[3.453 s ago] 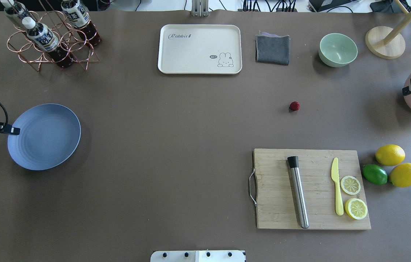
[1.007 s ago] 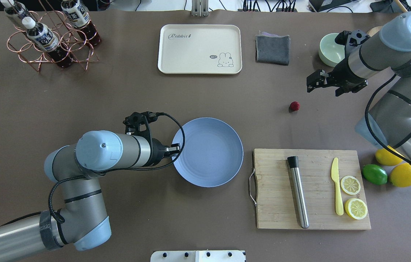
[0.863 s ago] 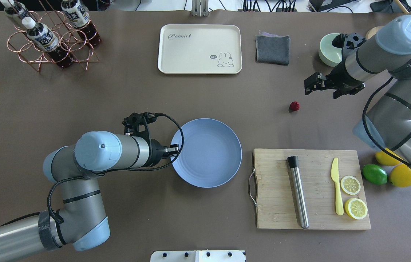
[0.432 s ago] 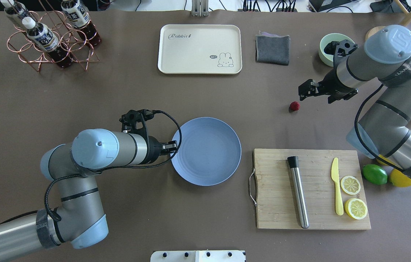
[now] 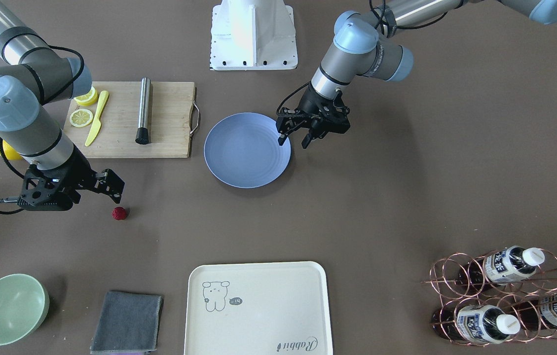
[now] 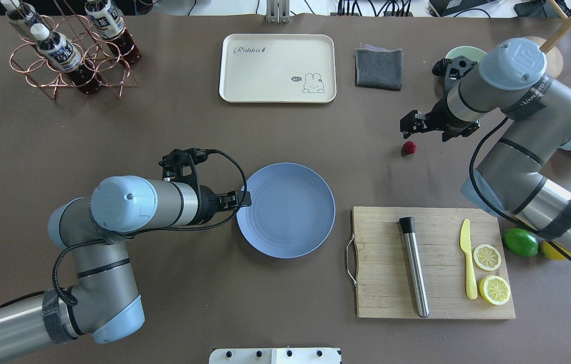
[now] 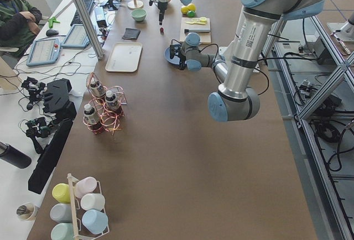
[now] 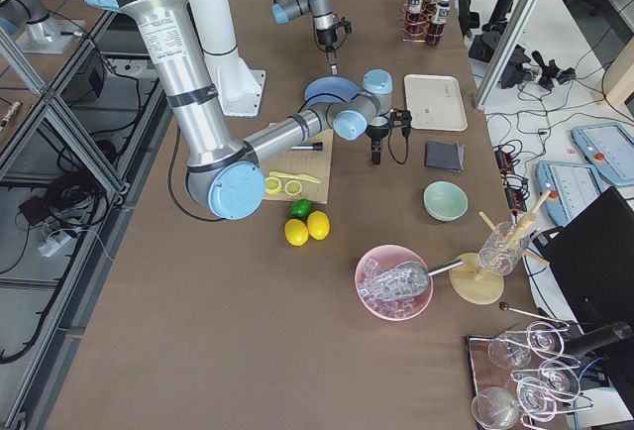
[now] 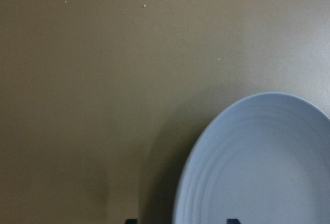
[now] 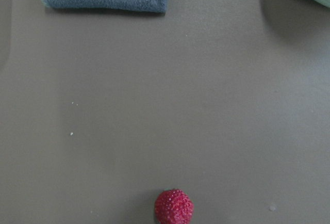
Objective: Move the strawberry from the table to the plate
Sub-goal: 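Lower the right gripper onto the red strawberry and grasp it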
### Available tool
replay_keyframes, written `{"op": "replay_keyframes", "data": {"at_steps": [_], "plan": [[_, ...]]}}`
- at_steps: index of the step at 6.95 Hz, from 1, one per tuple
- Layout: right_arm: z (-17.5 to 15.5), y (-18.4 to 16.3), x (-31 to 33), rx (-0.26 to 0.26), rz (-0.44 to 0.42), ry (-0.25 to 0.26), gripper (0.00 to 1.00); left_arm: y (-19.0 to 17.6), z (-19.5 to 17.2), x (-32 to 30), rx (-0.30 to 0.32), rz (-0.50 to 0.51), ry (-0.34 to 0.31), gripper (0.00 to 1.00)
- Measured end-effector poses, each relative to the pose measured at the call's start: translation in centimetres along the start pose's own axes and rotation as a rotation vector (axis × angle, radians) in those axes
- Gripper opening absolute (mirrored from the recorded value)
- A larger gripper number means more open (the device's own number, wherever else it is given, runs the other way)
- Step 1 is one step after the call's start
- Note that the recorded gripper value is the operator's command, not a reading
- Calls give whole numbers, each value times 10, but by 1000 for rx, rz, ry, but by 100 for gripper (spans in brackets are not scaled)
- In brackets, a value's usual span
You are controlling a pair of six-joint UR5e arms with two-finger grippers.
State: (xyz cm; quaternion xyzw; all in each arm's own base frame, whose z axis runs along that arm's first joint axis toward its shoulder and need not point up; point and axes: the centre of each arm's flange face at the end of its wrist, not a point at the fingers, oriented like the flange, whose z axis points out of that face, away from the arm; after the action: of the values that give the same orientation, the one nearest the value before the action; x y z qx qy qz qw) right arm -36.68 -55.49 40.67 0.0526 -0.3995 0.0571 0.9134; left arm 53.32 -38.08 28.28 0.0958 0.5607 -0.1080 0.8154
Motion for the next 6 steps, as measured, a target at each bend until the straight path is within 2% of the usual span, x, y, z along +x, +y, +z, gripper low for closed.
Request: {"op": "replay_keyframes", "data": {"at_steps": [5, 6], "plan": [[34, 2, -13, -17, -8, 46, 99, -8, -4, -3, 6, -2, -1, 98], [40, 3, -12, -24, -7, 53, 86, -10, -4, -3, 8, 3, -1, 98]]}}
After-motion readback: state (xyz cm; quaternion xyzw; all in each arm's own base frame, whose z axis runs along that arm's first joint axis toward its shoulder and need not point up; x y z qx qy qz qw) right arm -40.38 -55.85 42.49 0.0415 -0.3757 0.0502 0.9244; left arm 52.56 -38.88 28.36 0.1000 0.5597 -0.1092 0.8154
